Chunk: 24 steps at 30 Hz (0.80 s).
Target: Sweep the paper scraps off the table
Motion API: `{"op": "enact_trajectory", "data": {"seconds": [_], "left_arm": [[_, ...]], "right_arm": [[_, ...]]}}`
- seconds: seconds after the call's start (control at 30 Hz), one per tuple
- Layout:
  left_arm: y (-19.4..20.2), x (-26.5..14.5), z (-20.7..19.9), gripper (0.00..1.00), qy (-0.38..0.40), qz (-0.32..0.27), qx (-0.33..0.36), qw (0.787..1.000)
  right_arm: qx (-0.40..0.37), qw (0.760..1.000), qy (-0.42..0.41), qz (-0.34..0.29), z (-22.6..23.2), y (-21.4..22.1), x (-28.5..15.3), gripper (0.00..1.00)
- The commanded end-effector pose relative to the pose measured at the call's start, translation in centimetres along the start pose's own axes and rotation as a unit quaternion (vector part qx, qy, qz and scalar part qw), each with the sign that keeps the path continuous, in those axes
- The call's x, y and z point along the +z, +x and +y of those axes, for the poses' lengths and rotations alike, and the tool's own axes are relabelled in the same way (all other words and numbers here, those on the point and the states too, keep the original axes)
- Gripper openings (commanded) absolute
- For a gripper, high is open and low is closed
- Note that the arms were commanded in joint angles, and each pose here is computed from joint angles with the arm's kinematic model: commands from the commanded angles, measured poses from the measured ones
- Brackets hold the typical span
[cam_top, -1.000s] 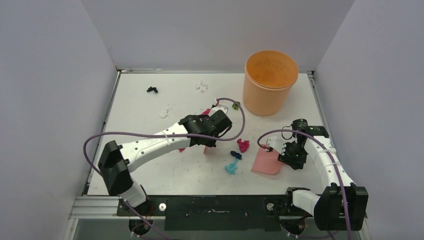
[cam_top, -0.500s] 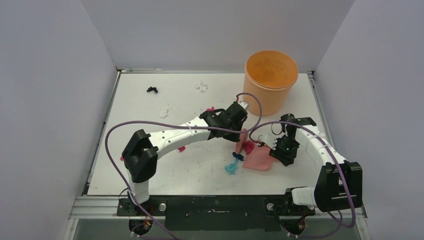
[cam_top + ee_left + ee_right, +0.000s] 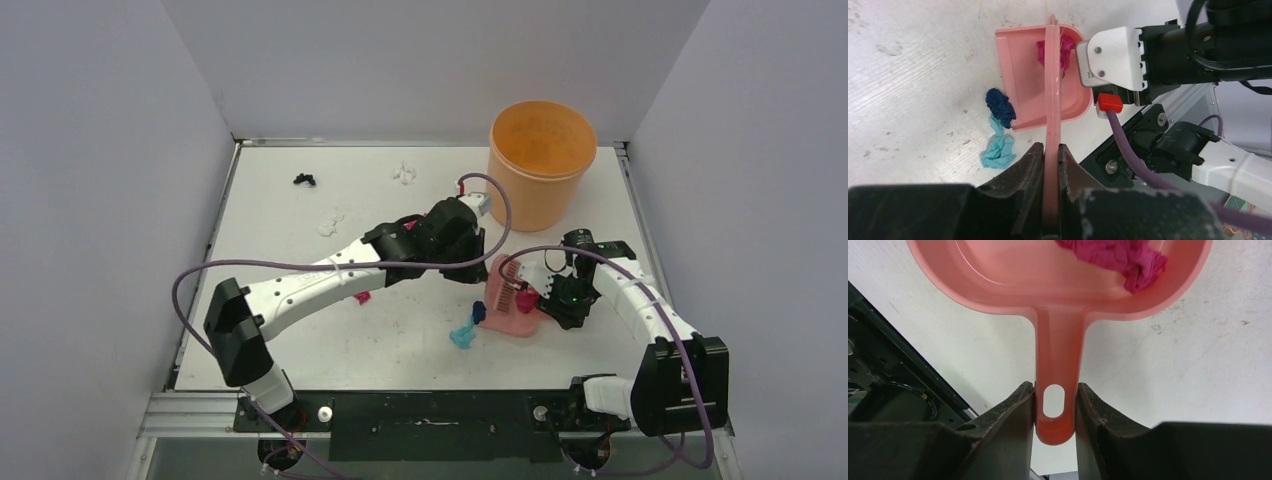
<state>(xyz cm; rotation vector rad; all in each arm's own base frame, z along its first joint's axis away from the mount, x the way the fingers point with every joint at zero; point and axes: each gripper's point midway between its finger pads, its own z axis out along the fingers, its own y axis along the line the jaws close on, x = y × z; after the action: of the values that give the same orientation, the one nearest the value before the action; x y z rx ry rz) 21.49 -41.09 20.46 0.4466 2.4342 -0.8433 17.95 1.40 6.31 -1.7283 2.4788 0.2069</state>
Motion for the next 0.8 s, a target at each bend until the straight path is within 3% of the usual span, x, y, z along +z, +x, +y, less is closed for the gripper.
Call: {"op": "enact_trajectory", "data": {"seconds": [0.0, 0.2, 0.33, 0.6, 0.77], "left_arm": [[-2.2, -5.5, 0.4, 0.0, -0.021, -0.052, 0.014, 0.998], [-0.5, -10.1, 7.0, 0.0, -0.171, -0.035, 0.049, 0.983], [1.3, -10.5, 9.4, 0.0, -0.212, -0.023, 0.047, 0.976], [4.6, -4.8, 9.5, 0.0, -0.179, 0.025, 0.024, 0.983], [6.2, -1.3, 6.6, 0.0, -0.101, 0.062, -0.005, 0.993]], "right_arm": [[-0.029, 0.999, 0.009, -0.03, 0.9, -0.9, -0.7, 0.05], [-0.063, 0.998, 0.017, 0.025, 1.2, 0.7, -1.0, 0.05], [-0.074, 0.995, 0.015, 0.061, 1.2, 1.7, -1.9, 0.05], [-0.08, 0.992, -0.019, 0.092, 2.9, 1.7, -2.0, 0.05], [-0.077, 0.992, -0.022, 0.098, 3.4, 0.9, -1.3, 0.05]]}}
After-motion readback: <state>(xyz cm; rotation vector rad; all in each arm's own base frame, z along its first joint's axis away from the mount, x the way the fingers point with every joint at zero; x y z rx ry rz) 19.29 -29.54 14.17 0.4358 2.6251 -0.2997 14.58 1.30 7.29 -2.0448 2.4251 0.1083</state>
